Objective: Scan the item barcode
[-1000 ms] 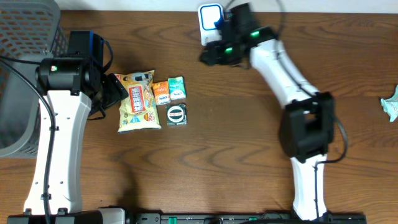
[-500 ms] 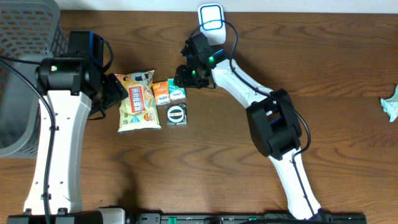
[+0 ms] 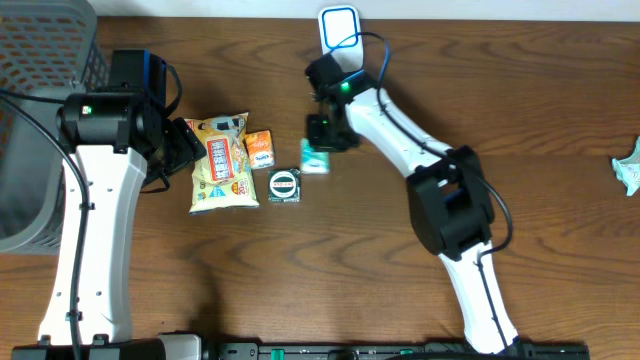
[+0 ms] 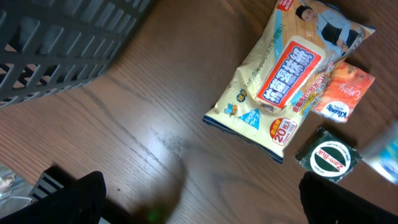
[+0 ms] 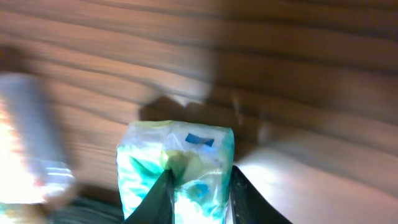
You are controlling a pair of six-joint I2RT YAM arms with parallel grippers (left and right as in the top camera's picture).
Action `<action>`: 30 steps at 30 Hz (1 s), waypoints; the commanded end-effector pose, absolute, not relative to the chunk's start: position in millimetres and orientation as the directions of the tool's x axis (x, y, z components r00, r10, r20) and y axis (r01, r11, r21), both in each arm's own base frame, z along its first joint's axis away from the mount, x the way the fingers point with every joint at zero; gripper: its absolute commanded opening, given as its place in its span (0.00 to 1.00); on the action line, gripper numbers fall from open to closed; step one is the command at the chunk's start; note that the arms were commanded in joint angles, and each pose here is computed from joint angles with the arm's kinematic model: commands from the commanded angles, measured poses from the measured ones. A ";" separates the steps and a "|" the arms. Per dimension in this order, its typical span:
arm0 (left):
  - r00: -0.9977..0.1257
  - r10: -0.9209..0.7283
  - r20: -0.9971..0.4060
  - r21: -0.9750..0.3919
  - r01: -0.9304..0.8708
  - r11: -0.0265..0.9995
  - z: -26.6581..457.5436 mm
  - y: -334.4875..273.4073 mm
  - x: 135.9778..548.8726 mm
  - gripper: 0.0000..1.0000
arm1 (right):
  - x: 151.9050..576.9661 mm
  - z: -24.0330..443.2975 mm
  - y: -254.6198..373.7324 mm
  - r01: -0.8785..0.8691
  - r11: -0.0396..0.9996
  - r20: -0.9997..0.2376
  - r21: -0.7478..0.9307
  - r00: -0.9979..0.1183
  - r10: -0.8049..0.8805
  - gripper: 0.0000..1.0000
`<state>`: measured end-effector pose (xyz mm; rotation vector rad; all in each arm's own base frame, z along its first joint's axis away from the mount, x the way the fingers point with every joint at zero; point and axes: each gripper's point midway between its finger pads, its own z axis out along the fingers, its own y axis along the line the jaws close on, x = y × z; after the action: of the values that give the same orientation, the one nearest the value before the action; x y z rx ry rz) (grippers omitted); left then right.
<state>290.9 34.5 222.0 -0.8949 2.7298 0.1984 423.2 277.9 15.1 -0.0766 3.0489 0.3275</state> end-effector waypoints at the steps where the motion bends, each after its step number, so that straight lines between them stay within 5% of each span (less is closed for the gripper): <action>1: -0.771 -0.567 -0.290 0.056 -0.605 0.794 222.2 37.0 289.8 0.98 | 442.0 31.2 184.1 0.017 0.991 -0.167 -0.135 -0.986 -0.006 0.22; 5: -0.771 -0.567 -0.290 0.056 -0.605 0.794 222.1 37.0 289.8 0.98 | 436.9 63.8 156.3 -0.007 0.981 -0.166 -0.193 -0.985 -0.040 0.27; 17: -0.771 -0.567 -0.290 0.056 -0.605 0.794 222.2 37.0 289.8 0.98 | 408.8 73.9 185.7 -0.075 0.996 -0.037 0.054 -0.997 -0.073 0.56; 25: -0.771 -0.567 -0.290 0.055 -0.605 0.794 222.2 37.0 289.8 0.98 | 391.1 67.8 196.0 -0.106 0.990 0.029 0.092 -0.994 -0.109 0.37; 30: -0.771 -0.567 -0.290 0.056 -0.605 0.794 222.2 37.0 289.8 0.98 | 391.7 53.3 205.4 -0.075 0.992 0.012 0.099 -0.997 -0.076 0.36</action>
<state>291.0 34.5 222.1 -0.8954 2.7292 0.1981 397.6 196.7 58.5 -0.1473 3.1427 0.1322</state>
